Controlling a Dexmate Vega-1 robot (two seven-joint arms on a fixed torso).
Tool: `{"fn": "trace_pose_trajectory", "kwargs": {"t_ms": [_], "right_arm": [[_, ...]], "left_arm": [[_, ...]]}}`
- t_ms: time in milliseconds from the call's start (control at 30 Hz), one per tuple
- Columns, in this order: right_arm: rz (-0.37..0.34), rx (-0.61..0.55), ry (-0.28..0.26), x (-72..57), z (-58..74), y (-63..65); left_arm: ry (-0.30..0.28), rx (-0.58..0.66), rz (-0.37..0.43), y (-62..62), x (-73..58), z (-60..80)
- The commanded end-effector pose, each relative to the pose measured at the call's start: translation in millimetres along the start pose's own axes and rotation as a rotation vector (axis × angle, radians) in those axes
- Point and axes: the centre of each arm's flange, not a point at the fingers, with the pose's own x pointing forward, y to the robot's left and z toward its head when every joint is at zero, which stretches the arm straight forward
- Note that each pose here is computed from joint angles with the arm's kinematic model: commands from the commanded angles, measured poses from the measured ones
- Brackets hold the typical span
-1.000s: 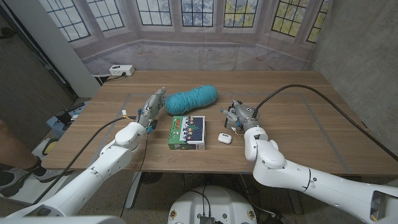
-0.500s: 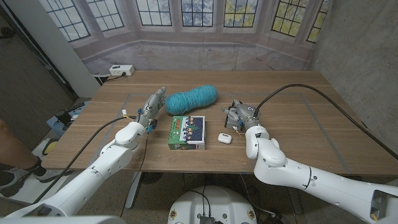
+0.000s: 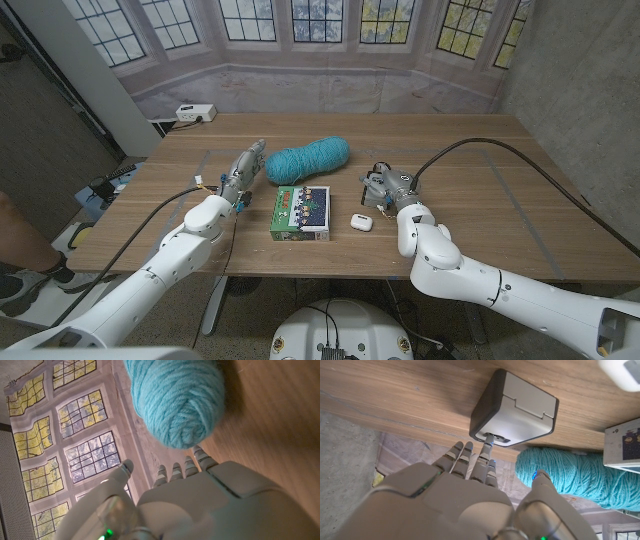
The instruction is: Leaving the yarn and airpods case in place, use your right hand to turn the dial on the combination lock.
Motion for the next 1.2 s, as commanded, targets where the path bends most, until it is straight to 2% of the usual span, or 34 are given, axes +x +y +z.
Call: {"fn": "trace_pose_trajectory", "kwargs": {"t_ms": [33, 1200], "right_arm": [[0.003, 0.009, 0.009, 0.7, -2.7, 6.4], [0.000, 0.035, -0.002, -8.1, 7.7, 15.6]], "left_arm": [[0.000, 0.002, 0.002, 1.2, 0.4, 1.0], [-0.008, -0.001, 0.014, 7.5, -0.6, -0.5]]}}
